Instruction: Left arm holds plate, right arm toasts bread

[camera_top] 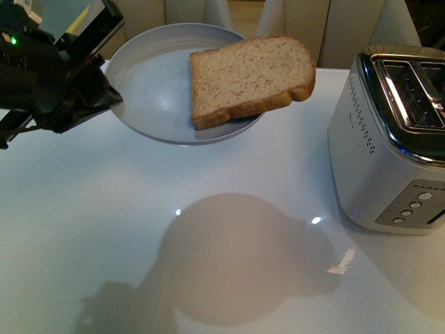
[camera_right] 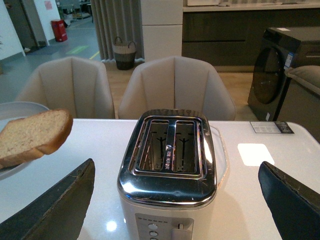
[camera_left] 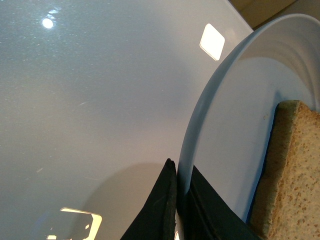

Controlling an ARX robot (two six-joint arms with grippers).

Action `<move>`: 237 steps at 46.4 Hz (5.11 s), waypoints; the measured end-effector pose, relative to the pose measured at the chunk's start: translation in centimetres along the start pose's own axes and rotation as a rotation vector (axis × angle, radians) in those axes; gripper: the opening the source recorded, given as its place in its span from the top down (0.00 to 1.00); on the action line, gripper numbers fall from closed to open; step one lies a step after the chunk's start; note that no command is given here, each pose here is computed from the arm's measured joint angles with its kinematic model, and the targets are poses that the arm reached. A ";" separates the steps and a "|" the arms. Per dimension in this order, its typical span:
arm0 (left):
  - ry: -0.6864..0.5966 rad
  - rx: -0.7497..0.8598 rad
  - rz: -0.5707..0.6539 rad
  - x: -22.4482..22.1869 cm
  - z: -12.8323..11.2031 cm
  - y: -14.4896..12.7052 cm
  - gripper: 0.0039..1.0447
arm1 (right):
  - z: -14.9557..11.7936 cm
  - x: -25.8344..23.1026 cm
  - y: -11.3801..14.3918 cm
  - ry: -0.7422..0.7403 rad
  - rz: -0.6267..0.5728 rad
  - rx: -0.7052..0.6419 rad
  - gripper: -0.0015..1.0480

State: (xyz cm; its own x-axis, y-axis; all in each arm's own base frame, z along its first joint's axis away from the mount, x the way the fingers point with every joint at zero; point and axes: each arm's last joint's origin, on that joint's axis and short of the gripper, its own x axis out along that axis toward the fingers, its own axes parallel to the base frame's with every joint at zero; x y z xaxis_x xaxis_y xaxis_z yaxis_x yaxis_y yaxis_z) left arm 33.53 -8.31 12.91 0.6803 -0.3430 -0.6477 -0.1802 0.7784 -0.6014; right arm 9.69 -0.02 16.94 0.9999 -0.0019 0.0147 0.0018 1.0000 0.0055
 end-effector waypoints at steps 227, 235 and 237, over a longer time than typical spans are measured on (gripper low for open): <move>0.055 0.004 -0.167 -1.4 -1.2 -7.5 0.97 | 2.1 20.1 3.4 0.327 -0.110 -0.083 0.97; 0.054 0.004 -0.167 -1.4 -1.2 -7.5 0.97 | 1.0 20.5 3.5 0.354 -0.110 -0.089 0.97; 0.055 0.004 -0.167 -1.4 -1.2 -7.5 0.97 | 0.8 20.6 3.5 0.359 -0.110 -0.090 0.97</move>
State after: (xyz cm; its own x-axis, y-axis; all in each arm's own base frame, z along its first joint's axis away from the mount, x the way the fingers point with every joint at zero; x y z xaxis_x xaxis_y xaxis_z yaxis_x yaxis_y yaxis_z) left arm 33.11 -14.33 17.79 0.6610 -0.4960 -0.5632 -0.0648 0.7099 -0.7013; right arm 30.28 3.41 18.04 0.9353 -0.1233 -0.3318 0.0950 0.9904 -0.1000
